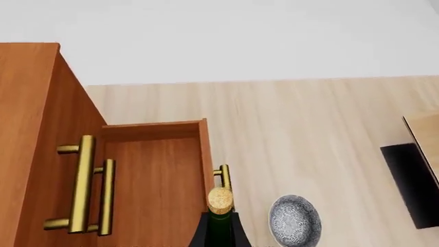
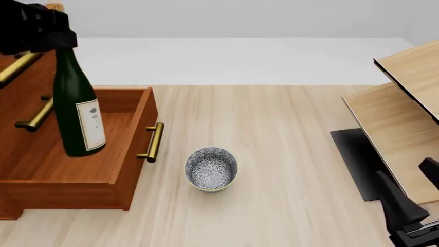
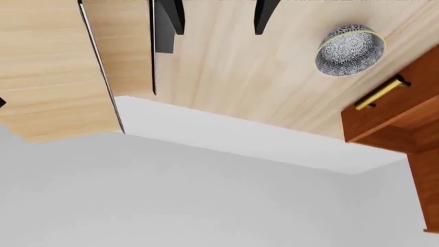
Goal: Put the wine bottle in the bottom drawer of the cabinet.
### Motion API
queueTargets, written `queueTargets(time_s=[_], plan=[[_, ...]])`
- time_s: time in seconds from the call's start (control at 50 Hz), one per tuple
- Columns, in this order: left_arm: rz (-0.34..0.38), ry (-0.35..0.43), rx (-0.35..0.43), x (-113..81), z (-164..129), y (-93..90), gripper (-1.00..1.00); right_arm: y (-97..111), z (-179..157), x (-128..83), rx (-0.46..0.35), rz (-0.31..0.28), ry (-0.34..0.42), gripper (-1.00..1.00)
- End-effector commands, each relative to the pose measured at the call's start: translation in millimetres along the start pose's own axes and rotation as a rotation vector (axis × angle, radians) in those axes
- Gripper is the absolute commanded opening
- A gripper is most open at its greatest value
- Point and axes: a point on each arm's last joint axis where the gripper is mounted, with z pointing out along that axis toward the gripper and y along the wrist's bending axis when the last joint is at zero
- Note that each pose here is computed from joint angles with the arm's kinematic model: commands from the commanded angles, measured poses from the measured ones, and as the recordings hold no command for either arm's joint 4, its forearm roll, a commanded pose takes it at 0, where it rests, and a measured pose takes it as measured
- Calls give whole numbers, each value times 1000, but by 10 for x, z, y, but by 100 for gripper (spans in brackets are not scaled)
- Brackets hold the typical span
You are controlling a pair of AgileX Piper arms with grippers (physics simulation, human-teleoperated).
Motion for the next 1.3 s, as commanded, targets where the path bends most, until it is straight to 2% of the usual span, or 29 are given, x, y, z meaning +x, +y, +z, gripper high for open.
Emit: queueTargets(time_s=[0.02,0.04,0.06,0.08,0.1,0.14,0.2,0.22,0.24,0.26,0.28,0.3,0.32,0.34,0.42,0.58,0.62,0.72,0.74,0.76,0.78,0.8,1.02,1.24,1.3], plan=[[-31,75,-19,-108,207,4,-100,5,2,23,-5,-10,6,100],[-46,81,-29,-113,233,28,-100,5,2,20,-6,-10,5,100],[-8,76,-62,-183,256,131,-100,5,2,19,-6,-10,6,100],[-19,77,-47,-178,258,81,-100,6,2,20,-8,-12,6,100],[-72,99,-33,-116,304,29,-100,7,2,19,-9,-11,6,100],[-25,96,-66,-177,351,138,-100,6,2,22,-8,-12,6,100],[-37,109,-73,-182,410,157,-100,5,1,14,-7,-13,5,100],[-74,116,-72,-162,424,143,-100,4,1,15,-5,-11,6,100],[-27,126,-98,-196,463,240,-100,4,2,17,-5,-14,6,100],[-29,114,-85,-207,439,194,-100,4,2,19,-4,-13,6,100],[-74,126,-63,-153,453,110,-100,5,2,21,-5,-13,7,100],[-60,128,-77,-170,472,161,-100,6,2,23,-7,-14,7,100],[-2,132,-110,-222,506,286,-100,5,3,28,-5,-13,8,100],[-51,144,-90,-174,539,205,-100,7,4,33,-6,-14,9,100],[-27,145,-101,-216,597,254,-100,8,4,38,-9,-15,10,100],[-58,177,-126,-144,785,352,-100,6,3,28,-7,-15,9,100],[-73,182,-113,-104,807,297,-100,5,3,32,-5,-17,10,100],[-78,205,-118,-47,878,315,-100,5,3,25,-6,-22,7,100],[-59,211,-118,-42,894,324,-100,5,4,34,-4,-26,9,100],[-83,208,-116,-22,900,307,-100,6,4,37,-5,-24,10,100],[-72,215,-125,-21,926,350,-100,6,4,39,-4,-26,10,100],[-94,215,-114,12,922,295,-100,6,4,38,-5,-26,10,100],[-91,221,-129,4,1003,362,-100,6,5,47,-4,-28,13,100],[-100,232,-168,-35,1151,542,-100,10,7,69,-8,-33,19,100],[-104,227,-162,-32,1167,519,-100,11,8,74,-8,-33,20,100]])
